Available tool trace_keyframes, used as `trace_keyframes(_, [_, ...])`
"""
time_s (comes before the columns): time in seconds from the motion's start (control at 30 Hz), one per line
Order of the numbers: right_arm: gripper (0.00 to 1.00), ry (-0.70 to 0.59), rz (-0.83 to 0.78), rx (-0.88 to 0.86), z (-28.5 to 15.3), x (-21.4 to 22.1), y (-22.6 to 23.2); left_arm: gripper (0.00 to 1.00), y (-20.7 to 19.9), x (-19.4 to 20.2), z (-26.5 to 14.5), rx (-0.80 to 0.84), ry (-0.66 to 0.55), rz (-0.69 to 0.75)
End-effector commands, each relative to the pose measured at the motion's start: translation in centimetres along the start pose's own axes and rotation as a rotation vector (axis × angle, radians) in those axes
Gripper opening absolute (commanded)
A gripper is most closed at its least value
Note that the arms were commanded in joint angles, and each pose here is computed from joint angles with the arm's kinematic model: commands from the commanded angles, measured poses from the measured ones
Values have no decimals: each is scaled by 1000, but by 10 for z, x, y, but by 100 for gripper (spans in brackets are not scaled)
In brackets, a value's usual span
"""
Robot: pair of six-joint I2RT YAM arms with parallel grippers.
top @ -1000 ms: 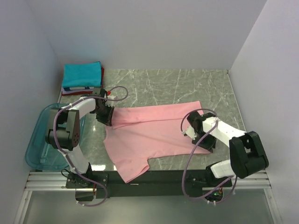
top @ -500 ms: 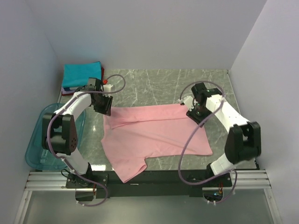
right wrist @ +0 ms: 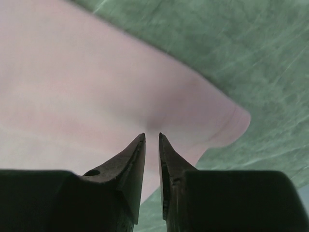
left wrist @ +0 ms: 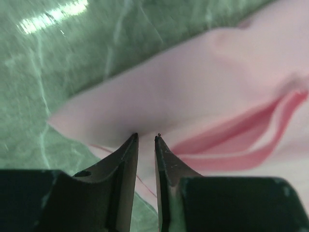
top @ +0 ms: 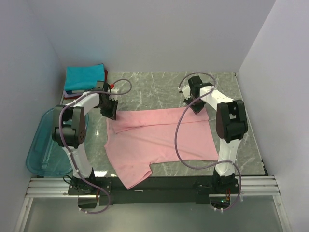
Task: Fold and stack the t-shirts
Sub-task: Fold the tshirt
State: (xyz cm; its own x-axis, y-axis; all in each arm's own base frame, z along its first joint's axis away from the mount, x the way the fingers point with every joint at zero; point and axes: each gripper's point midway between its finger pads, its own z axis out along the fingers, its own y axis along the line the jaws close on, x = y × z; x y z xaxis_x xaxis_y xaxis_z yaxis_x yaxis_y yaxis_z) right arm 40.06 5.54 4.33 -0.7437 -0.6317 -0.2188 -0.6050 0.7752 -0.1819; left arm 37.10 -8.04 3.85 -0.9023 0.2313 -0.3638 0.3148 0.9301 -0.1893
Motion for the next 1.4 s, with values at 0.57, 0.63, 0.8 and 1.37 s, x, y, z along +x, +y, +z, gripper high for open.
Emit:
trace_keyframes(0.57, [40, -245, 116, -54, -52, -85, -19, 44, -13, -83, -54, 184, -205, 164])
trace_keyframes(0.63, [40, -247, 121, -95, -57, -84, -10, 45, -16, -80, -49, 201, -180, 154])
trace_keyframes(0.8, [39, -217, 144, -163, -57, -74, 5, 50, -55, -72, -36, 327, -139, 206])
trace_keyframes(1.37, [38, -207, 135, -166, -65, -59, 10, 66, -98, -44, 22, 275, 0, 322])
